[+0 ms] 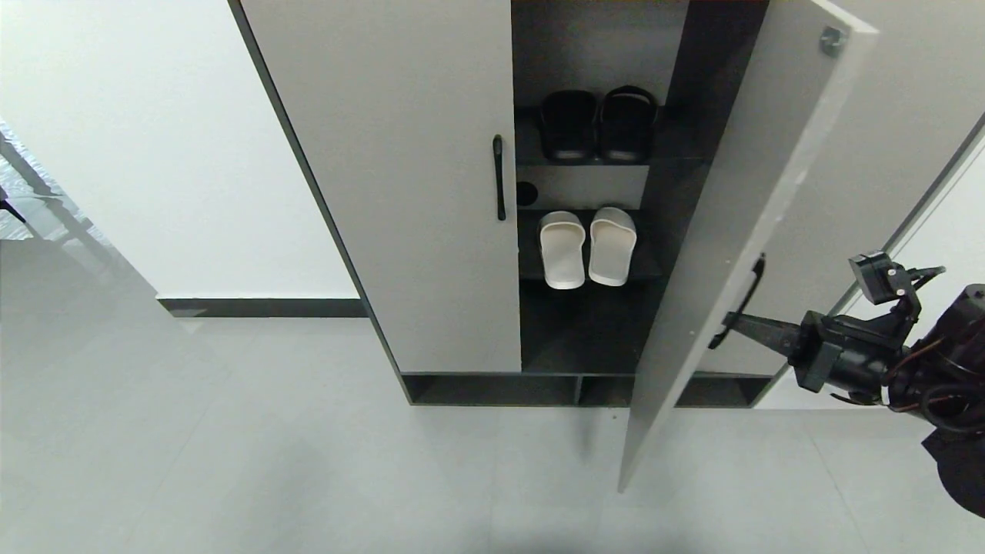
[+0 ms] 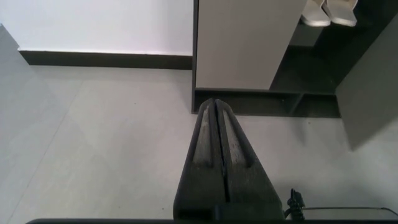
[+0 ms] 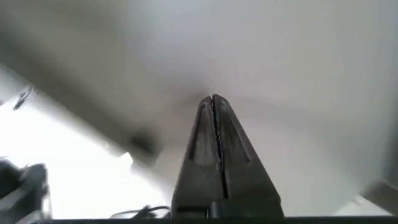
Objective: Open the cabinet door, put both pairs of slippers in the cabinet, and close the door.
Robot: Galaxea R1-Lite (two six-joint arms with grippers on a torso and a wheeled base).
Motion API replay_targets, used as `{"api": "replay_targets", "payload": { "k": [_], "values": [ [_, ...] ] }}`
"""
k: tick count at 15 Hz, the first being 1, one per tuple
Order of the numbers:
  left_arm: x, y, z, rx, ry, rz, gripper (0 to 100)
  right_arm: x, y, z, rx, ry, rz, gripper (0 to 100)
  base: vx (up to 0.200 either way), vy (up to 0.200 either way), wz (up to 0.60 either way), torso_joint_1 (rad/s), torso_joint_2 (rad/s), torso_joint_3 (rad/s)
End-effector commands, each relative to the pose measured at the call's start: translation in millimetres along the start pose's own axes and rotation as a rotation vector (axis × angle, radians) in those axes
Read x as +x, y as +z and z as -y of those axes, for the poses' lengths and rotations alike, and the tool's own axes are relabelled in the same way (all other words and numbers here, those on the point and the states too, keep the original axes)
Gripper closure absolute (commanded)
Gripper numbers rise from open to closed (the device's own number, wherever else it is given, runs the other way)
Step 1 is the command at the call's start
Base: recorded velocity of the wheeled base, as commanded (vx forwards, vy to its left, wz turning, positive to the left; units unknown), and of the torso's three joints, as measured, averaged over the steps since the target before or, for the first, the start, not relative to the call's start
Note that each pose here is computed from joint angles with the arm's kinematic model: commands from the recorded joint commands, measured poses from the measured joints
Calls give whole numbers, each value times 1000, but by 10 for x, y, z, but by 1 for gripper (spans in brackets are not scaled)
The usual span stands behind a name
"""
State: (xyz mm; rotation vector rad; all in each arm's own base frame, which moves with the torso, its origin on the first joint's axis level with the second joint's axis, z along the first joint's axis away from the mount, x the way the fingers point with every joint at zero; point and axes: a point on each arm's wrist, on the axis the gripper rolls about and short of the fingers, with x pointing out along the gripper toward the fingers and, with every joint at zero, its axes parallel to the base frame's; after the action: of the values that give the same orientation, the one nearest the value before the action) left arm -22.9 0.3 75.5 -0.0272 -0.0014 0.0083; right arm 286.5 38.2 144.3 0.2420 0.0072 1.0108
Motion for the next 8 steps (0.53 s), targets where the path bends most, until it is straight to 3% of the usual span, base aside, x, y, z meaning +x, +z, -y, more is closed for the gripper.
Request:
{"api": "replay_targets", "payload": {
  "k": [1,3,7,8],
  "values": [
    [1,0,0,0,1,-1,100,195,-101,-140,1,6,-7,100,0,0,0,0,0,0],
    [1,0,0,1,1,-1,100,498,-220,-90,-10,-152,46,100,0,0,0,0,0,0],
    [1,0,0,1,1,-1,100,905,-360,-223,-154,-399,69,100,200,0,0,2,0,4],
    [1,0,0,0,1,-1,100,935,-357,-260,-170,-413,75,100,0,0,0,0,0,0]
  ]
}}
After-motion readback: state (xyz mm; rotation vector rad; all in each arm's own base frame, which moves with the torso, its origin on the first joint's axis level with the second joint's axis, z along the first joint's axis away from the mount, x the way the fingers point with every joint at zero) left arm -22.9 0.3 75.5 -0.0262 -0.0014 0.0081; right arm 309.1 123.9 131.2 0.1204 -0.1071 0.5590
